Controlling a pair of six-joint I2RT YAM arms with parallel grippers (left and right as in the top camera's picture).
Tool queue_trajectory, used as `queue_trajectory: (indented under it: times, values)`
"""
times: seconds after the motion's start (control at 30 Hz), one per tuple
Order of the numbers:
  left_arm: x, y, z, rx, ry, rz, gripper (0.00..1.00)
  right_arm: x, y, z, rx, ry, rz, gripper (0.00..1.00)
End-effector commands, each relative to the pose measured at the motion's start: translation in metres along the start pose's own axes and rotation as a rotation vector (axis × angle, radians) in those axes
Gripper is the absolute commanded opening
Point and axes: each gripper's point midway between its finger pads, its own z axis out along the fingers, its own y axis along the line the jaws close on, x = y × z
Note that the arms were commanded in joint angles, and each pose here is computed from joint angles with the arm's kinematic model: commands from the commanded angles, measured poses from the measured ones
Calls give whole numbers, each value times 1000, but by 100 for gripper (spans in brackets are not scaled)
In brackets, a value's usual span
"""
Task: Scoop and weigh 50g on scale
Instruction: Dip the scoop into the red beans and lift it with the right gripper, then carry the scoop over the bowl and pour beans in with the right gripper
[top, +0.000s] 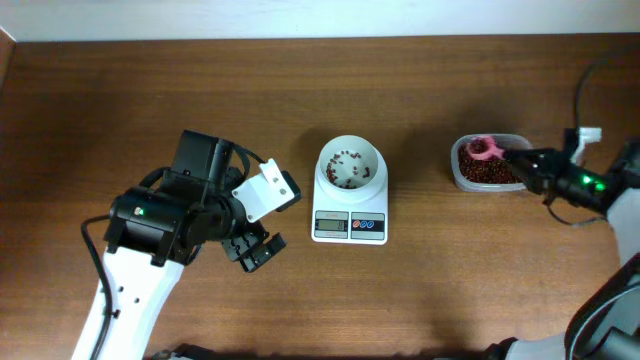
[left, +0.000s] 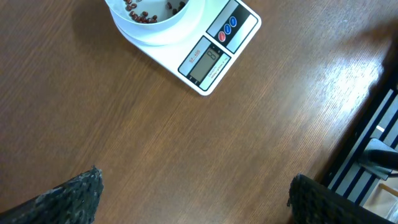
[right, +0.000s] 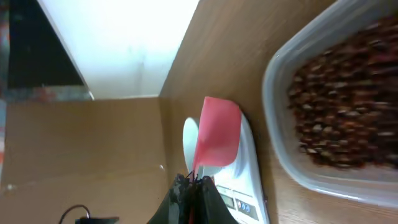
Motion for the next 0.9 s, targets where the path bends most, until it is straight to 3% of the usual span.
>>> queue_trajectory:
  times: [0.0,0.4,0.6,0.87]
  values:
    - [1,0,0,1,0,10,99,18,16,25,-50,91,-28,4]
    - [1,0,0,1,0,10,99,75,68,107,-124,311,-196,4]
    - [1,0,0,1,0,10,99,100,66,139,-43,341,-286,4]
    - [1,0,0,1,0,10,99,110,62,169,12,309,-750,4]
